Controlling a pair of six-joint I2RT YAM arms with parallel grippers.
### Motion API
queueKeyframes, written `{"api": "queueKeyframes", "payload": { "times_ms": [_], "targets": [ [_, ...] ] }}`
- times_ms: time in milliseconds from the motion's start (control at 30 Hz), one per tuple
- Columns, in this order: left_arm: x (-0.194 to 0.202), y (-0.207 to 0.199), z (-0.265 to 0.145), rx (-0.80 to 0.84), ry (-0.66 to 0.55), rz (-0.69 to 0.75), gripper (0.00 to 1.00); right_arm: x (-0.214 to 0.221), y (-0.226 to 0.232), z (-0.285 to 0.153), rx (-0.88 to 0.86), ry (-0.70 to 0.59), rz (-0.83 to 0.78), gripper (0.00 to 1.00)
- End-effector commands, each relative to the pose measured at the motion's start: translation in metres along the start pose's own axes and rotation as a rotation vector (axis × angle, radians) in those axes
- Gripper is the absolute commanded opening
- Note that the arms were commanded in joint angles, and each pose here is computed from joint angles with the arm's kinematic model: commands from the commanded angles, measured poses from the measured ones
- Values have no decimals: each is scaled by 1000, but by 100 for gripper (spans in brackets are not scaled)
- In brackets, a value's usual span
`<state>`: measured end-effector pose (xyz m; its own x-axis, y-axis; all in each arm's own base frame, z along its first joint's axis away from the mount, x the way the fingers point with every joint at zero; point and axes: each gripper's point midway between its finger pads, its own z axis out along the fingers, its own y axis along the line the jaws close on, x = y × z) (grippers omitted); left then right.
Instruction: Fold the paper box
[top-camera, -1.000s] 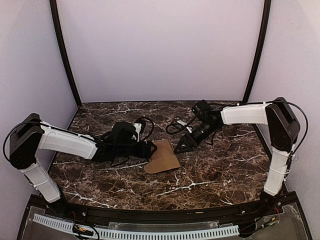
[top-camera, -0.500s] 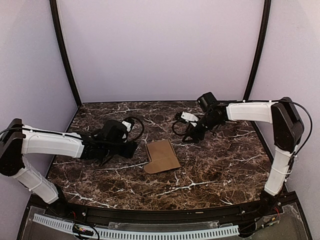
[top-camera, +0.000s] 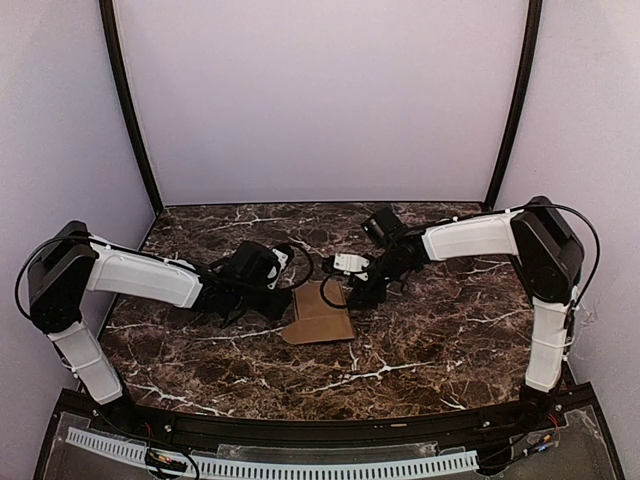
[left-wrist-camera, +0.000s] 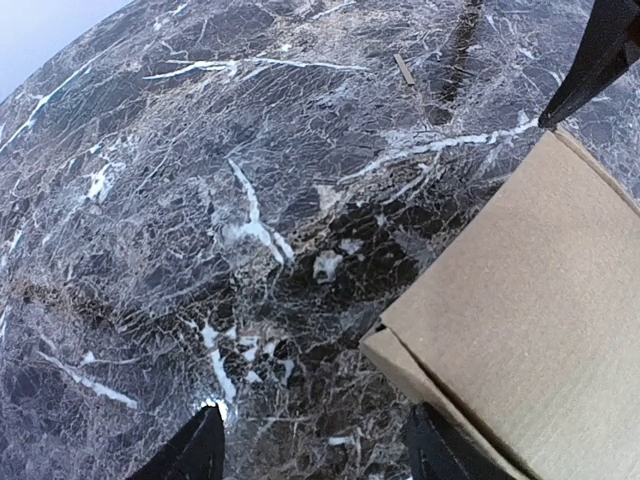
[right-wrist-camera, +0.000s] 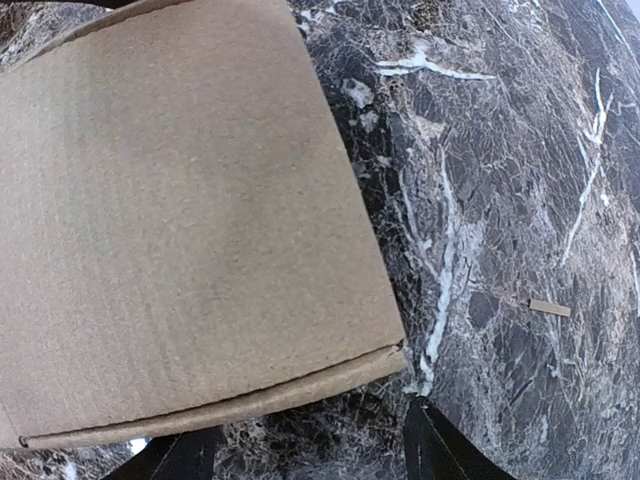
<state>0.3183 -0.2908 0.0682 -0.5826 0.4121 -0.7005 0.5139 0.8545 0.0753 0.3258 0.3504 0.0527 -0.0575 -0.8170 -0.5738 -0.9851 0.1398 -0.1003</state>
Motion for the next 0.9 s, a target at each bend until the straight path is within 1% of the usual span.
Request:
{"api": "queueKeyframes", "payload": {
  "times_ms": [0,100,200,367,433,500,567,600,633,667,700,733,767,867],
  "targets": [
    [-6,-20,5,101,9,2,63,-11,10,-1,-40,-32,-22,65],
    [-6,-25,-1,132,28,-27,62,-12,24,-7,-92,-32,-19,66],
    [0,-33,-9,191,80,-63,60,-16,39,-14,-167,-44,10,66],
    [-6,-49,-29,285,140,-179,58,-20,66,-26,-329,-44,109,65],
    [-8,-55,-38,320,184,-219,58,-20,76,-30,-391,-36,154,65],
    [-6,-56,-43,315,252,-260,58,-19,86,-33,-462,-21,208,65],
    [8,-55,-51,300,381,-309,58,-15,95,-34,-534,6,266,65],
    [4,-56,-51,303,401,-341,58,-13,100,-35,-573,21,293,65],
    [11,-60,-56,320,455,-355,58,-10,105,-36,-606,34,319,64],
    [8,-62,-56,329,469,-373,58,-7,108,-36,-628,44,347,64],
    [11,-65,-58,343,501,-381,58,-3,109,-34,-636,54,370,64],
    [7,-66,-59,349,502,-385,58,0,109,-33,-641,59,390,64],
    [11,-66,-59,343,528,-386,59,4,107,-31,-638,66,402,64],
    [2,-60,-57,337,541,-421,59,14,93,-27,-586,91,436,64]
  ]
}}
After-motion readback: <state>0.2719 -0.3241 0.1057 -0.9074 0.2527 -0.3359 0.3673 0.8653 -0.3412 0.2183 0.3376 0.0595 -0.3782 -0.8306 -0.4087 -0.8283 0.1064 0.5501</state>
